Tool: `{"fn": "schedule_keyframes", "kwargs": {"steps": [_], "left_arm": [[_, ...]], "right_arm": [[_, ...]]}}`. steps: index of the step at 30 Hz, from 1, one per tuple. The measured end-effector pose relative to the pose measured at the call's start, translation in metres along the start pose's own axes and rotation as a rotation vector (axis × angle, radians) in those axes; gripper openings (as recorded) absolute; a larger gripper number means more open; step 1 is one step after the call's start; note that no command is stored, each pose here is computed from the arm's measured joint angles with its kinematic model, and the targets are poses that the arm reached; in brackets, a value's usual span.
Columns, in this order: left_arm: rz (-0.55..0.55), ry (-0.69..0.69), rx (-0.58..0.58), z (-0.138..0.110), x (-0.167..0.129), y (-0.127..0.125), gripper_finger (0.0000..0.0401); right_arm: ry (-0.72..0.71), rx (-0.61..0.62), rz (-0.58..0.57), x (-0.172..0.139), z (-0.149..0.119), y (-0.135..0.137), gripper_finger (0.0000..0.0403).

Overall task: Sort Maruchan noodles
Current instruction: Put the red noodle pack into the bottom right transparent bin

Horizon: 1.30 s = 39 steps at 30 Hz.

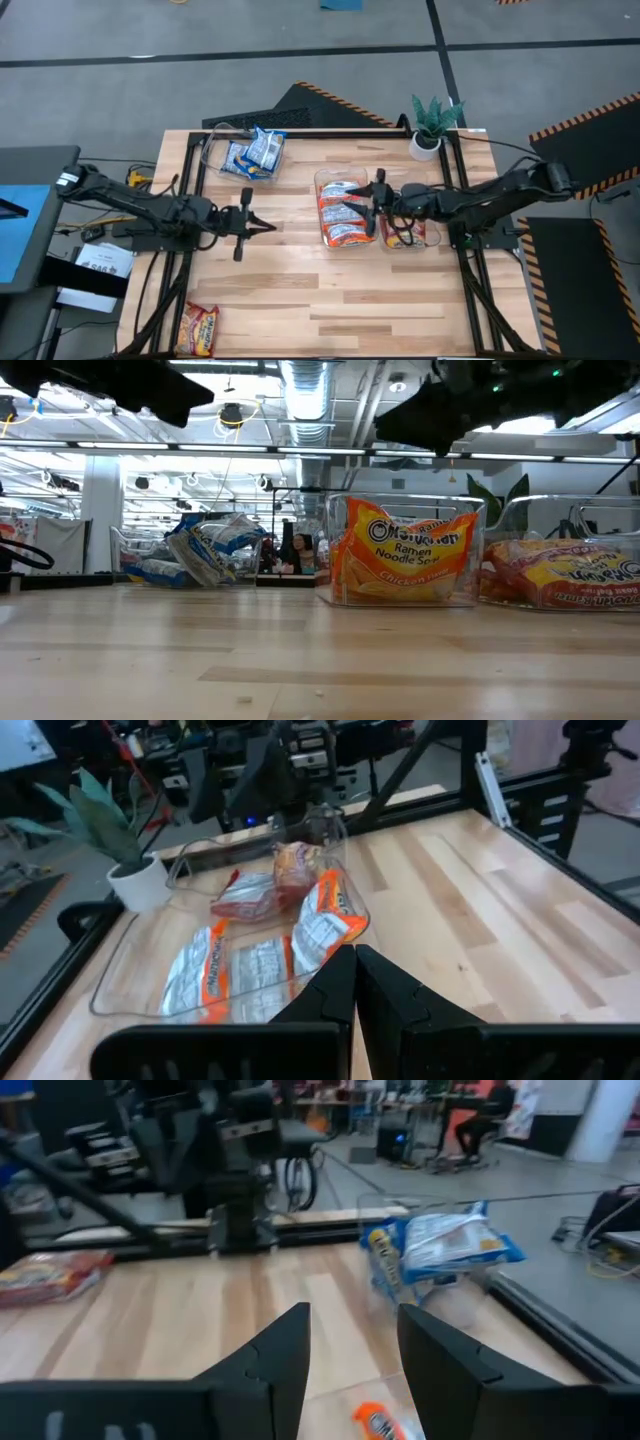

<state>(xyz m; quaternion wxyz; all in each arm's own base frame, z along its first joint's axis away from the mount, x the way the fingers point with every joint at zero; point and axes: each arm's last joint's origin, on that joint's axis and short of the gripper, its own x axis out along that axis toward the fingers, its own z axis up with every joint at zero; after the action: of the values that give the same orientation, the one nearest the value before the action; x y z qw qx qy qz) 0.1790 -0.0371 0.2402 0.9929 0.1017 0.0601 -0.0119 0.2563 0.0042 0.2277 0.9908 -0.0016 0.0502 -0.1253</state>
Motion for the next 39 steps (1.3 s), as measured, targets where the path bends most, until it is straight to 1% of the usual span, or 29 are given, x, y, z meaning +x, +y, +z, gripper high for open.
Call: {"fn": "schedule_keyframes", "kwargs": {"steps": [4,9,15,17,20,22,24,27,29,31,33,36,39], "left_arm": [[-0.006,-0.012,-0.022,0.003,-0.007,-0.001,0.0000],[-0.031,-0.038,-0.024,0.007,-0.011,-0.004,0.0000],[-0.055,-0.036,-0.009,0.007,-0.012,-0.009,0.0000],[-0.117,-0.042,-0.030,0.007,-0.012,-0.013,0.0000],[-0.270,-0.070,-0.035,0.008,-0.012,-0.026,0.0007],[-0.323,-0.064,-0.051,0.008,-0.012,-0.036,0.0023],[-0.354,-0.029,-0.077,0.008,-0.010,-0.047,0.0047],[-0.390,0.072,-0.113,0.007,-0.008,-0.067,0.0096],[-0.413,0.171,-0.135,0.011,-0.007,-0.081,0.0130],[-0.436,0.329,-0.166,0.013,-0.008,-0.095,0.0161],[-0.427,0.519,-0.205,0.014,-0.009,-0.108,0.0185],[-0.409,0.773,-0.258,0.014,-0.013,-0.128,0.0206],[-0.406,0.985,-0.320,0.009,-0.016,-0.148,0.0210]], "right_arm": [[-0.039,0.001,-0.015,0.006,0.000,-0.002,0.0175],[-0.034,-0.004,-0.011,0.007,-0.002,-0.001,0.0175],[-0.031,-0.004,-0.007,0.007,-0.002,-0.001,0.0175],[-0.031,-0.003,-0.004,0.007,-0.002,-0.001,0.0175],[-0.028,-0.004,-0.004,0.007,-0.002,-0.001,0.0175],[-0.028,-0.004,-0.004,0.007,-0.002,-0.001,0.0175],[-0.028,-0.004,-0.004,0.007,-0.002,-0.001,0.0175],[-0.025,0.013,-0.004,0.007,-0.003,-0.001,0.0175],[-0.021,0.019,-0.004,0.007,-0.003,-0.001,0.0175],[-0.014,0.016,-0.004,0.007,-0.004,-0.001,0.0175],[-0.010,0.015,-0.004,0.007,-0.004,-0.001,0.0175],[-0.005,0.014,-0.005,0.007,-0.005,-0.001,0.0175],[-0.004,0.014,-0.005,0.007,-0.005,-0.001,0.0175]]}}
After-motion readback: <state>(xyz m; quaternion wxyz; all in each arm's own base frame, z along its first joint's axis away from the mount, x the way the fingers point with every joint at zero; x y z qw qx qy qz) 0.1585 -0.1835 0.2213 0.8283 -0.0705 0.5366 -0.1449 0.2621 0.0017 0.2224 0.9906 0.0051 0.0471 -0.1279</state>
